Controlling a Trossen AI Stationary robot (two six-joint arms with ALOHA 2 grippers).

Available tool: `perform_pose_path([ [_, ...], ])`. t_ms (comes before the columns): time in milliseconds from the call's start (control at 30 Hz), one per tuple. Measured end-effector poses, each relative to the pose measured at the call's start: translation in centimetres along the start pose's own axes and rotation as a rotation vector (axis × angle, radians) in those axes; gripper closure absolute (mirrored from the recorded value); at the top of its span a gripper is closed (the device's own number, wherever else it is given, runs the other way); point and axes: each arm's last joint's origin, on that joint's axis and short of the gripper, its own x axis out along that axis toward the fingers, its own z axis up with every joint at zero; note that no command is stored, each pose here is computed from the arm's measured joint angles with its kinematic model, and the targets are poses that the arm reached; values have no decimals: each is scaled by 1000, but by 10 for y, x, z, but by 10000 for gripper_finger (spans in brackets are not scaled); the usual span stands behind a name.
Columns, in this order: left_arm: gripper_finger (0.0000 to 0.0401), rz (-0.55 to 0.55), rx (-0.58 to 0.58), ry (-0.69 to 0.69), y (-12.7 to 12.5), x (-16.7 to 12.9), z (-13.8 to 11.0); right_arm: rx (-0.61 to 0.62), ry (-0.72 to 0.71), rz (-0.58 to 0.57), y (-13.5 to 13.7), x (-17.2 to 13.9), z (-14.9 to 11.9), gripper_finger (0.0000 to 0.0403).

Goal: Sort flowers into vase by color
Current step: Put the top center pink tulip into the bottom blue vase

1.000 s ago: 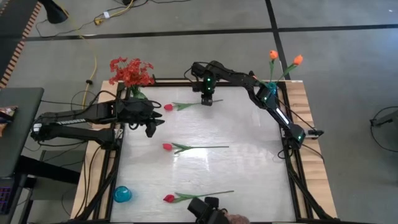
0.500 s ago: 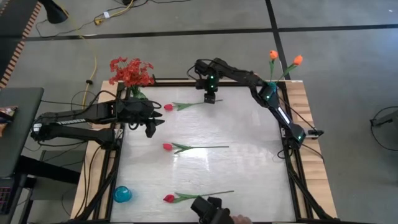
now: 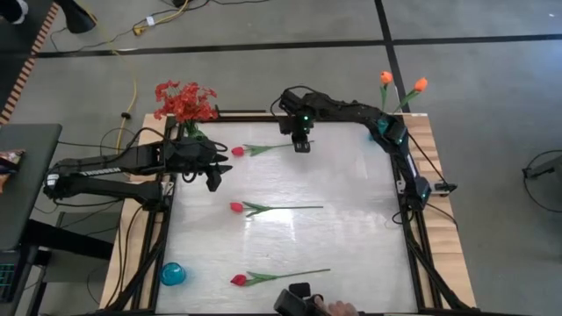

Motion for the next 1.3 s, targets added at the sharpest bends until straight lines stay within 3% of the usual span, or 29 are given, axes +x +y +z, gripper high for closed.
perform_pose_path([
  [400, 244, 7, -13, -12, 0, 0, 1, 3, 78, 47, -5, 37, -10, 234],
  [833, 244, 28, -13, -23, 0, 0, 2, -9, 137, 8, -2, 55, -10, 258],
  [1000, 244, 27, -13, -23, 0, 0, 2, 35, 139, -11, -3, 55, -9, 294],
  [1200, 244, 21, -9, -21, 0, 0, 1, 64, 150, -22, -3, 56, -10, 382],
  [1300, 244, 19, -9, -20, 0, 0, 1, 60, 156, -17, -1, 55, -10, 386],
])
